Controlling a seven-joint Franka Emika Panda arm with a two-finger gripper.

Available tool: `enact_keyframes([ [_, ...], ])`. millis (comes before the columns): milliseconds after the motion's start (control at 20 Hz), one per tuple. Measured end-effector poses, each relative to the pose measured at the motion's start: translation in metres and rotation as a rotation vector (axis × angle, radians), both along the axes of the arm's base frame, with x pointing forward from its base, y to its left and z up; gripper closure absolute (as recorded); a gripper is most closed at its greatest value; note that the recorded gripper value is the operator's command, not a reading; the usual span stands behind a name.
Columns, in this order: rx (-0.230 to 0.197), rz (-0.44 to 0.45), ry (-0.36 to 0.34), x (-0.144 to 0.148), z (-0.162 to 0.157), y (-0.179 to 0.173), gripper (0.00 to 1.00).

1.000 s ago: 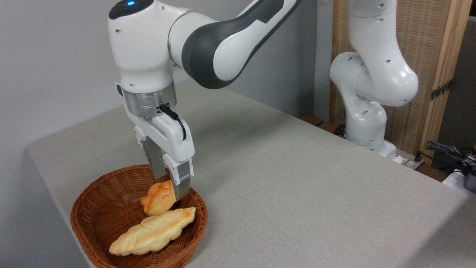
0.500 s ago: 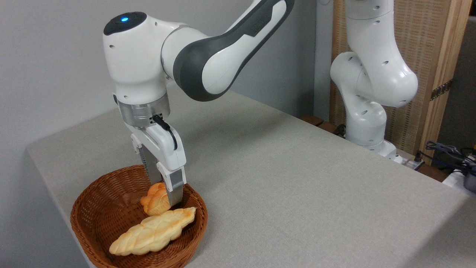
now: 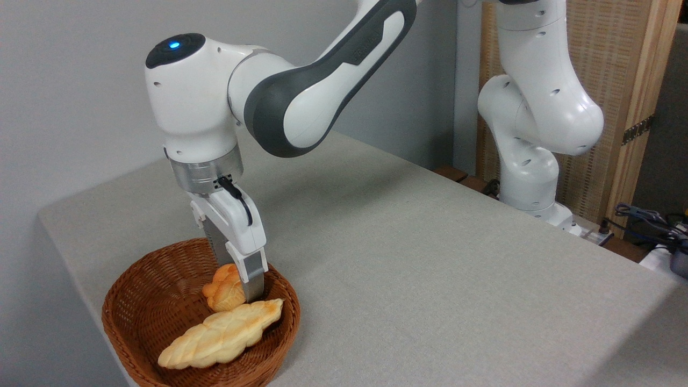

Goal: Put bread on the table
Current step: 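Lower the open gripper onto the small golden roll in the basket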

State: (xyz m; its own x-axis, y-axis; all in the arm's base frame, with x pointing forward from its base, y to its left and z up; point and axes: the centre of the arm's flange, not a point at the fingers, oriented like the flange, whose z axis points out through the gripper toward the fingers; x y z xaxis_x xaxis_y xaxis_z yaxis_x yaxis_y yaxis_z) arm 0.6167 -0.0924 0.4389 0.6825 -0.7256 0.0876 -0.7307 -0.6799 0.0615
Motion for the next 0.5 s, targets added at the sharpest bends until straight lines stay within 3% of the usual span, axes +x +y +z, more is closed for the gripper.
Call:
enact_keyframes([
  [150,-0.001,0.001,-0.012,0.0014,0.0009,0.0001,0.49],
  [250,-0.001,0.002,-0.014,0.0018,0.0014,0.0003,0.53],
  [500,-0.001,0.001,-0.016,0.0020,0.0019,0.0003,0.54],
])
